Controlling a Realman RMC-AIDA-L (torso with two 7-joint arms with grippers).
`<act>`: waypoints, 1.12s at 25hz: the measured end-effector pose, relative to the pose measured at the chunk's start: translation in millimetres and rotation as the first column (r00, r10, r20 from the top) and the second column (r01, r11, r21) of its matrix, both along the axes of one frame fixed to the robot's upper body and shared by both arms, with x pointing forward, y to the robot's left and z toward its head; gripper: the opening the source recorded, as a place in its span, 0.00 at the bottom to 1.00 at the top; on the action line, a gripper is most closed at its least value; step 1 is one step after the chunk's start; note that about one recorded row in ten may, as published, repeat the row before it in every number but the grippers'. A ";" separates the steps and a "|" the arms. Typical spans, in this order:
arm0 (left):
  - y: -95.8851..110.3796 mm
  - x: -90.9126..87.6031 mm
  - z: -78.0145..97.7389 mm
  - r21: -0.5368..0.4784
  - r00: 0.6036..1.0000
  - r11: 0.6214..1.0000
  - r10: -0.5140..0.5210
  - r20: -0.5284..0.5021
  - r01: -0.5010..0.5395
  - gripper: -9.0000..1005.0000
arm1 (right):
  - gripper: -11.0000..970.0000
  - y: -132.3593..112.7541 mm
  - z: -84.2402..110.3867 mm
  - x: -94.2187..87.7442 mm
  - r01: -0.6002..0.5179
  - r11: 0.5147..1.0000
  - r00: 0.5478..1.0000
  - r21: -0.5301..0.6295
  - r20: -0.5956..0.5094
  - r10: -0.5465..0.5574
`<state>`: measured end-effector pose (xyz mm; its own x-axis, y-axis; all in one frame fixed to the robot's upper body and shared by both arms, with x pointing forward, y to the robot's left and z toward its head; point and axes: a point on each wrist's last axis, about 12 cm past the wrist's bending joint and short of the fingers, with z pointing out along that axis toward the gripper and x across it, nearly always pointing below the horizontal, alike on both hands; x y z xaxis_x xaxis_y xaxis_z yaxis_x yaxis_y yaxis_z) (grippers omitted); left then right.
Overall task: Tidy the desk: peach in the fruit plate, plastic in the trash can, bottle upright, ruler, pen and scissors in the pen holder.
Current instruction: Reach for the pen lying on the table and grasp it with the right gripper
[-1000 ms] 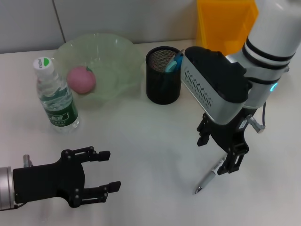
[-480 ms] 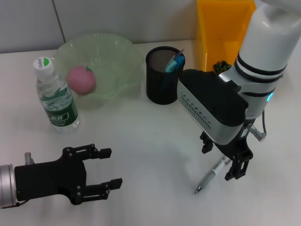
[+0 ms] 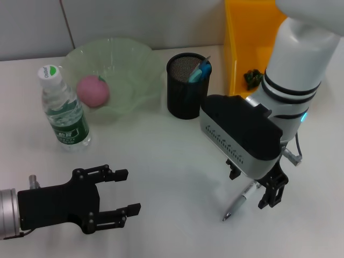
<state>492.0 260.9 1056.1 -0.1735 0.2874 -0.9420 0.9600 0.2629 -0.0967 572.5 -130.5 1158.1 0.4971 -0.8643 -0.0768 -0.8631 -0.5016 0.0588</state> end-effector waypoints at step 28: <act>-2.0 -3.0 -4.1 -0.012 1.000 1.000 0.001 -0.024 -0.002 0.75 | 0.81 8.7 -17.2 -8.6 -0.094 0.995 0.995 -0.009 0.023 0.095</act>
